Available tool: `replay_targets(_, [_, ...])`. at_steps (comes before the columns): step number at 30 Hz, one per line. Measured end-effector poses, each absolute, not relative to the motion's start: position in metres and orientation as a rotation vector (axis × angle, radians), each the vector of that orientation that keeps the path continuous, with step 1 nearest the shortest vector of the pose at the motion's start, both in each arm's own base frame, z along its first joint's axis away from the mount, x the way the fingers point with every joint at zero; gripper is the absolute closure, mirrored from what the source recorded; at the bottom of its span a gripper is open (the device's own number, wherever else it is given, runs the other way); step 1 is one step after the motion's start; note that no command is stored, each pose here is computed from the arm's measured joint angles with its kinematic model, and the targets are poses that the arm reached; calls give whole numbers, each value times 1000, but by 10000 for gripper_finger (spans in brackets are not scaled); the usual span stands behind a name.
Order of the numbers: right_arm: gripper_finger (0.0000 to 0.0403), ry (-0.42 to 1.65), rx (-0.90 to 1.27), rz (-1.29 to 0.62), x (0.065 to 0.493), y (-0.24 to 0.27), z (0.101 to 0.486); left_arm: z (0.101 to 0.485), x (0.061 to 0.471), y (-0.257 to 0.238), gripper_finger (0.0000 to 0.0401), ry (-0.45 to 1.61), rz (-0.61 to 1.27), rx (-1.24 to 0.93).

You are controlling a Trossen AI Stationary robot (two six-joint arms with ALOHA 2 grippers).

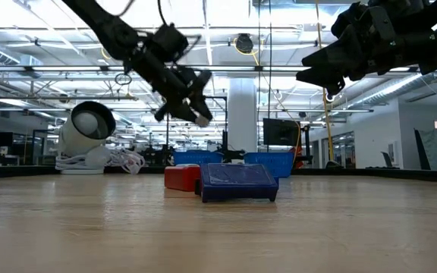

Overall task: Pick & Place Office items
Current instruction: Put the green charger adapter into the left basket, then put the violet charger adapter into the left basket

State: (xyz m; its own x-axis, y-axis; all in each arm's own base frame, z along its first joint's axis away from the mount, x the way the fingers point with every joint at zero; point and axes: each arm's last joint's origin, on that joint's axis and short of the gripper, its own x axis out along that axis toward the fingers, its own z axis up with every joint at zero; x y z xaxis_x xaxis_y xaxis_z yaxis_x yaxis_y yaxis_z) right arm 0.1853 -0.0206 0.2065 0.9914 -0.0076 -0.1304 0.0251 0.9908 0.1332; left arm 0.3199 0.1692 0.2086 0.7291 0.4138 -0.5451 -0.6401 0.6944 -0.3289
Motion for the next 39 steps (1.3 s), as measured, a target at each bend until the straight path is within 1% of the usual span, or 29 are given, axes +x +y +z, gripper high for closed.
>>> replay_targets(6, [181, 130, 134, -16, 185, -21, 207, 181, 328, 176, 263, 499, 626, -545])
replay_targets(13, [181, 130, 134, -15, 185, -21, 207, 171, 331, 180, 261, 503, 680, -529])
replay_targets(21, [181, 131, 135, -13, 185, -20, 206, 172, 331, 182, 261, 479, 710, -508])
replay_targets(30, [181, 131, 135, -13, 185, -20, 206, 173, 331, 182, 222, 470, 734, -498])
replay_targets(39, [181, 131, 135, -13, 185, -20, 206, 173, 331, 182, 216, 479, 726, -471])
